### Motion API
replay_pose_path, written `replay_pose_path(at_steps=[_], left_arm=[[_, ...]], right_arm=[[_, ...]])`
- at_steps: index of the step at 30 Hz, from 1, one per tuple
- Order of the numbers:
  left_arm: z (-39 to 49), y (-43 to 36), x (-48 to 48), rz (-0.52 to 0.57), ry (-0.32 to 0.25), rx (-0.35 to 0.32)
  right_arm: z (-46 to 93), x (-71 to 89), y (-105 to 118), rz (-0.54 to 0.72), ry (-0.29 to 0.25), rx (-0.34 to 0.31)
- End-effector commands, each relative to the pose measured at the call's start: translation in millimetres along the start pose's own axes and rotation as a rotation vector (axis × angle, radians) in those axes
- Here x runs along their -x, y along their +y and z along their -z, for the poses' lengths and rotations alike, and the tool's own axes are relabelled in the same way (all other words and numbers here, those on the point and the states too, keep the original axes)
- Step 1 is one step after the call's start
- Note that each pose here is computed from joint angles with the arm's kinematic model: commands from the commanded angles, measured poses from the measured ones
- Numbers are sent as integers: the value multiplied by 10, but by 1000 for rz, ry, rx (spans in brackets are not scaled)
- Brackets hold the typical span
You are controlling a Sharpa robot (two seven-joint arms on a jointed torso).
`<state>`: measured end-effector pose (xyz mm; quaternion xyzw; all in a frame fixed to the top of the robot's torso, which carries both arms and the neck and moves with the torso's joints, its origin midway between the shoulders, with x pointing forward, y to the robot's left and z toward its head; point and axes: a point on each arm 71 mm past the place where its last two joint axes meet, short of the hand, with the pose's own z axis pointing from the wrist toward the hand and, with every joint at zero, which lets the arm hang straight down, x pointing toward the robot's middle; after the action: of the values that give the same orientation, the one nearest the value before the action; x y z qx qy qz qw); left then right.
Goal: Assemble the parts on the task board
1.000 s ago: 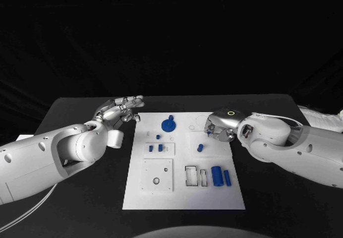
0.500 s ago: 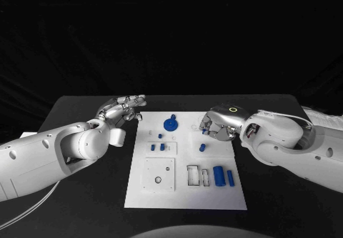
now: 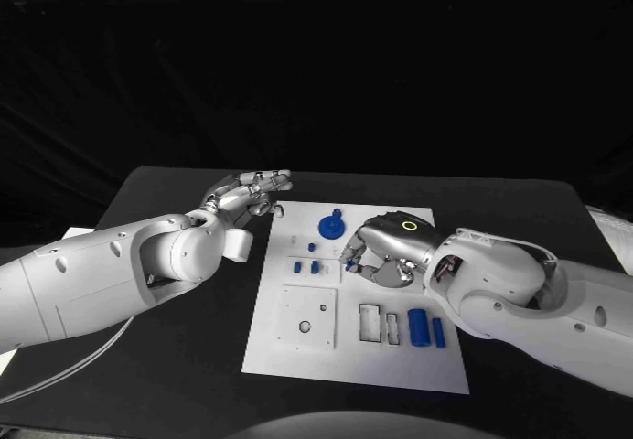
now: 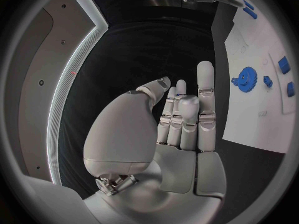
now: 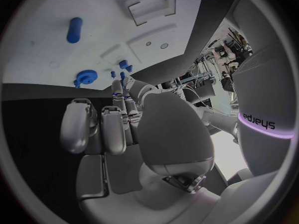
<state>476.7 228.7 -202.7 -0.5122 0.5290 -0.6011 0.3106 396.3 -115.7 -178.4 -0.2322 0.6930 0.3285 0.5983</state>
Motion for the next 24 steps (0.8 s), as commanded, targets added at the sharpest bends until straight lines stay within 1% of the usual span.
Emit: replay_pose_path(at_steps=[1, 6, 11, 17, 24], left_arm=[[-8, 0, -37, 11, 26, -3], [-9, 2, -51, 13, 32, -3], [-5, 0, -45, 13, 32, -4], [-7, 1, -47, 14, 34, -3], [-6, 1, -45, 14, 33, -2]], right_arm=[[-38, -121, 68, -15, 13, 38], [-96, -356, 154, -57, 61, 58], [-133, -529, 237, -88, 90, 77], [-168, -643, 276, -94, 109, 89], [-183, -696, 258, -87, 115, 86]])
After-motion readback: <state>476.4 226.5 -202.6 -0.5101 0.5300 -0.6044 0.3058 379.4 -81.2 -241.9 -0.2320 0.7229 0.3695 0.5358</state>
